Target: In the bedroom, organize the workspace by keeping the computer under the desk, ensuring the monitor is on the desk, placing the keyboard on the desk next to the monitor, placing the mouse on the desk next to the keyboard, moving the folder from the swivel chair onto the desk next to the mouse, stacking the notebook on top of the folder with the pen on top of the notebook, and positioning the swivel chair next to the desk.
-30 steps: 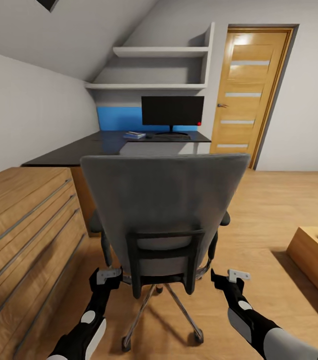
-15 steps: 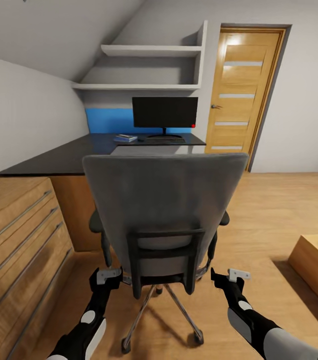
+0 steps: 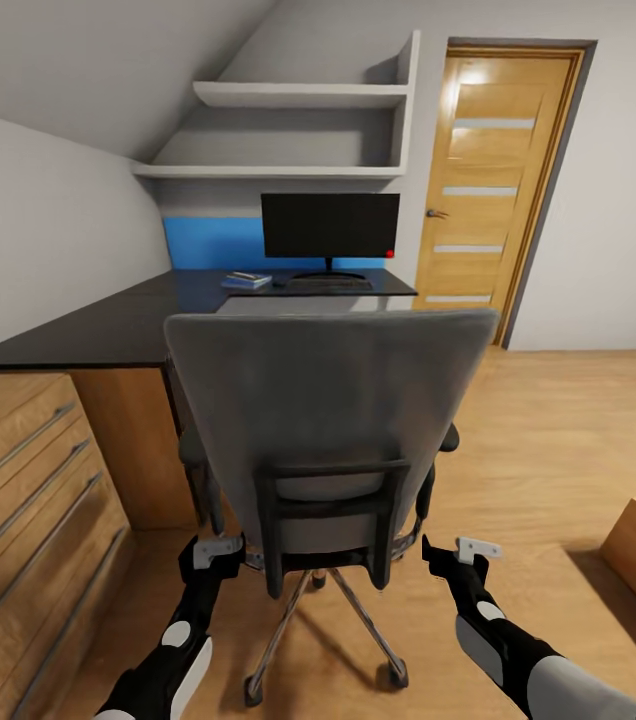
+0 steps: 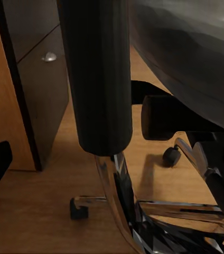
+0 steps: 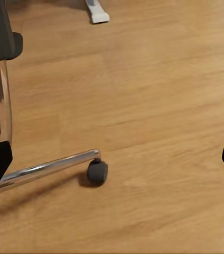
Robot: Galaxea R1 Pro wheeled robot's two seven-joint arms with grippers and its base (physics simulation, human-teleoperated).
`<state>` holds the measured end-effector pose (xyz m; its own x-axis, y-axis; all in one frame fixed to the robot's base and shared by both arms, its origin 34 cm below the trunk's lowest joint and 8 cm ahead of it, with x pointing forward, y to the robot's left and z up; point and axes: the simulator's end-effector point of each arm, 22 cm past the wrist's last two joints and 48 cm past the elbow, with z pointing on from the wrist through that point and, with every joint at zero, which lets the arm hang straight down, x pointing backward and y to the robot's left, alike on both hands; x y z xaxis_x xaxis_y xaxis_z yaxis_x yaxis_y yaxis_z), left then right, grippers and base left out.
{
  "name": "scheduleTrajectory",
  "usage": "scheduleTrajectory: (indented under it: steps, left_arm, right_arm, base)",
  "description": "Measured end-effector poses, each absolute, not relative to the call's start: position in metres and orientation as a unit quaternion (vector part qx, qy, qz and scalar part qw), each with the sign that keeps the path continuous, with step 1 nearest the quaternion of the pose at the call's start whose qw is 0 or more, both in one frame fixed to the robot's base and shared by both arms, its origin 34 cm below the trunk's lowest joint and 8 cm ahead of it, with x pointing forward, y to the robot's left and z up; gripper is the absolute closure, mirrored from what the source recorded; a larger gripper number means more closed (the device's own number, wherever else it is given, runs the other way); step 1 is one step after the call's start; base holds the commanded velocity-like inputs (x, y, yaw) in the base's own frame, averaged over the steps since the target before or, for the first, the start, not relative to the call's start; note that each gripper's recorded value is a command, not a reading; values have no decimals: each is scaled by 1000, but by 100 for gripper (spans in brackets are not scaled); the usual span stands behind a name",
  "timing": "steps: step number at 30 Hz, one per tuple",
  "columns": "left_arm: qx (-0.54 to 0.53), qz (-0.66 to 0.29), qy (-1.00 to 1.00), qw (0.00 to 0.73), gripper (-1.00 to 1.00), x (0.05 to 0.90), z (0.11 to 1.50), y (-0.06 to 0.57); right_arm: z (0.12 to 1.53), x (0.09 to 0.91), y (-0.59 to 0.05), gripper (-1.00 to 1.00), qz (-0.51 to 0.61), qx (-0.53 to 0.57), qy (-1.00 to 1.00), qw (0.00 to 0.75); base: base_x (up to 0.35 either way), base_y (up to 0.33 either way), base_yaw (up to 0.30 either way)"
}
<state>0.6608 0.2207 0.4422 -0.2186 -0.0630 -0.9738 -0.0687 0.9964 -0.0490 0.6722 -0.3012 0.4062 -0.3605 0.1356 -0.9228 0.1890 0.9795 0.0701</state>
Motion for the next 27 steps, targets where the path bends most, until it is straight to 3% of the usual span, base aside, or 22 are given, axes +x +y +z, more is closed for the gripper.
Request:
scheduleTrajectory:
  steps: [27]
  left_arm:
    - [-42,3,786,617,-100,660,439,221]
  right_arm:
    - [406,672,-302,-100,-24,100,824,557]
  base:
    - [322,0,0]
